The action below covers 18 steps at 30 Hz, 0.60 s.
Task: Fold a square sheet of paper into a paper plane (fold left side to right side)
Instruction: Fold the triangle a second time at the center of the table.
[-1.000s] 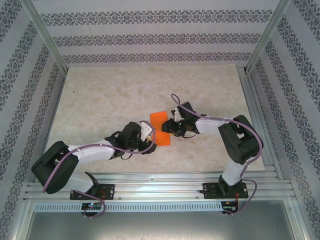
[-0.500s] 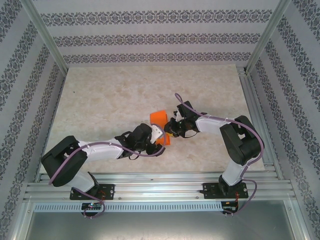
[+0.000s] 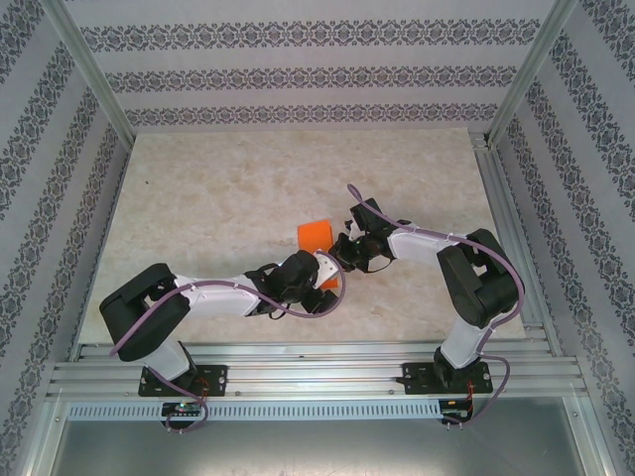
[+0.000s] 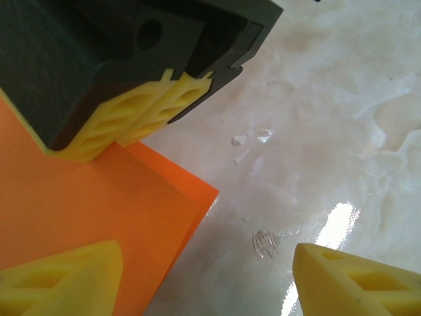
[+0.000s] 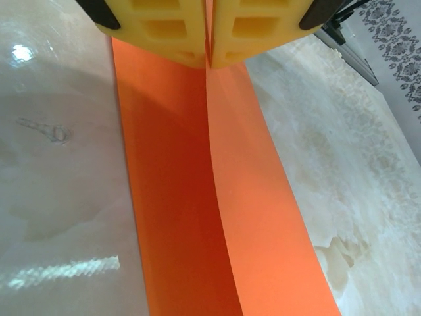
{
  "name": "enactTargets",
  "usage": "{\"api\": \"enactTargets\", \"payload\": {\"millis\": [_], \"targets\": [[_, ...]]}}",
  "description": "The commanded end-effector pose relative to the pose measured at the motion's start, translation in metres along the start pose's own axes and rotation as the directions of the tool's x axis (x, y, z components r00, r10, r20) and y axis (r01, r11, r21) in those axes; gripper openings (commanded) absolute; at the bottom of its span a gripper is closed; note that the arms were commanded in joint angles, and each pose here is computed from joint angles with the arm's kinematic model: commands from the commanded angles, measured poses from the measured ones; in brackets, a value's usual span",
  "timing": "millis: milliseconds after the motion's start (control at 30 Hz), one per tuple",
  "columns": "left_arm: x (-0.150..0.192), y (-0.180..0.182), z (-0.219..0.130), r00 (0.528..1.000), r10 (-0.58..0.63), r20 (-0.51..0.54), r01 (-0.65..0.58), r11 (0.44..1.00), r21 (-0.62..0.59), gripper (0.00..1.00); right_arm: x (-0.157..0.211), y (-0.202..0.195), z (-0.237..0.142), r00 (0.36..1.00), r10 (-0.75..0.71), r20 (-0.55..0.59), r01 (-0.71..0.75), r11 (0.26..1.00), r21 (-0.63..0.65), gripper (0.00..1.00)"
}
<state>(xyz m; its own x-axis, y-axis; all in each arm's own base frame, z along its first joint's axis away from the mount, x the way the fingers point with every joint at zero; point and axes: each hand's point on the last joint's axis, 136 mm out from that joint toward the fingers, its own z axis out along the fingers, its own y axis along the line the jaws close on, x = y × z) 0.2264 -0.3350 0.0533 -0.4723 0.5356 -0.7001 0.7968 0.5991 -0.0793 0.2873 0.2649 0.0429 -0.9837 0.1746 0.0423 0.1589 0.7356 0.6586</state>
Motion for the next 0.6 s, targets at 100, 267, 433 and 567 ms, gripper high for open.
{"api": "enactTargets", "payload": {"millis": [100,267,433,567], "targets": [[-0.011,0.008,0.003,0.999,0.045,0.015,-0.043,0.995,-0.089,0.68,-0.001,0.014,-0.008,1.000,-0.022,0.014,0.022,1.000,-0.019,0.09],[-0.017,0.013,0.003,0.999,0.041,0.027,-0.038,0.991,-0.129,0.59,0.001,0.016,-0.007,1.000,-0.023,0.009,0.023,0.999,-0.024,0.09],[-0.018,0.014,0.002,0.999,0.040,0.035,-0.035,0.991,-0.133,0.42,0.001,0.017,-0.007,1.000,-0.029,0.009,0.030,0.999,-0.021,0.09],[-0.018,0.010,0.001,0.999,0.036,0.037,-0.032,0.994,-0.108,0.26,0.001,0.016,-0.008,0.999,-0.038,0.011,0.038,0.999,-0.016,0.10]]}}
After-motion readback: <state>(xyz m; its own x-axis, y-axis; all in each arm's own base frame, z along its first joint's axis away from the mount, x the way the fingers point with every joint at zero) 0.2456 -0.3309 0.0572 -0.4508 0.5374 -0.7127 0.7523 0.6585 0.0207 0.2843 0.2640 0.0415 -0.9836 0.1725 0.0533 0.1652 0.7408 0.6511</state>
